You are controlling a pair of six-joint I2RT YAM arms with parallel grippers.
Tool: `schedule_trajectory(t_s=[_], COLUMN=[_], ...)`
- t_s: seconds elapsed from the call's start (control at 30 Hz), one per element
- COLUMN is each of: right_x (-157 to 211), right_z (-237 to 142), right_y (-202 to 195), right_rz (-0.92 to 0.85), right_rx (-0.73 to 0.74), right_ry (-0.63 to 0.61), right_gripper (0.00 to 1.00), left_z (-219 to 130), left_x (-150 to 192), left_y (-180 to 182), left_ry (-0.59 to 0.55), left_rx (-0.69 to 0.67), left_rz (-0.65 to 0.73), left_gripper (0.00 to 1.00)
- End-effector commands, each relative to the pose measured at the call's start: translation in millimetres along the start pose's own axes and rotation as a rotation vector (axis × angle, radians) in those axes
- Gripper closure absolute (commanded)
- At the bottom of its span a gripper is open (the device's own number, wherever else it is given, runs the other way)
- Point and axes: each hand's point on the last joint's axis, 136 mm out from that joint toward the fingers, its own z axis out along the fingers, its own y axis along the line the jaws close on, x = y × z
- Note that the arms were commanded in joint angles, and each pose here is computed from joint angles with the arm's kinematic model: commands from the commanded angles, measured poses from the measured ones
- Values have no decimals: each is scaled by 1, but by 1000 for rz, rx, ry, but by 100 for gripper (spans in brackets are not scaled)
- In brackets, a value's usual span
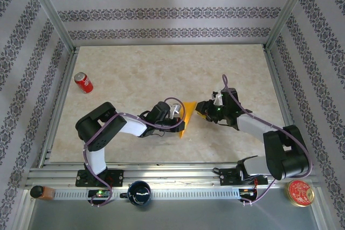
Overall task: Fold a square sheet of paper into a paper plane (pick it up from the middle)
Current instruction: Fold the wing for the fifth time at the center of the table.
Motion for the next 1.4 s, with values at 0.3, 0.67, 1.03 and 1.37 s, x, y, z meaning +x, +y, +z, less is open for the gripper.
schedule_trajectory(t_s=[0.3,0.67,1.03,1.37], right_x=[2,6,8,11], right_z=[11,24,36,45], right_y=[9,13,12,22], right_rz=[-61,-78,-84,-116], right_rx=[-34,-53,-61,-104], right_ry=[38,85,113,137], right_gripper=[70,81,84,86], left_z=[0,-3,-9,-14], left_x=[-12,-14,-16,-10], left_y=[-3,1,6,20], left_ry=[-70,-102,-155,-156], left_rx=[97,108,148,116], left_rz=[-67,-107,-167,-250], left_gripper=[100,100,100,100])
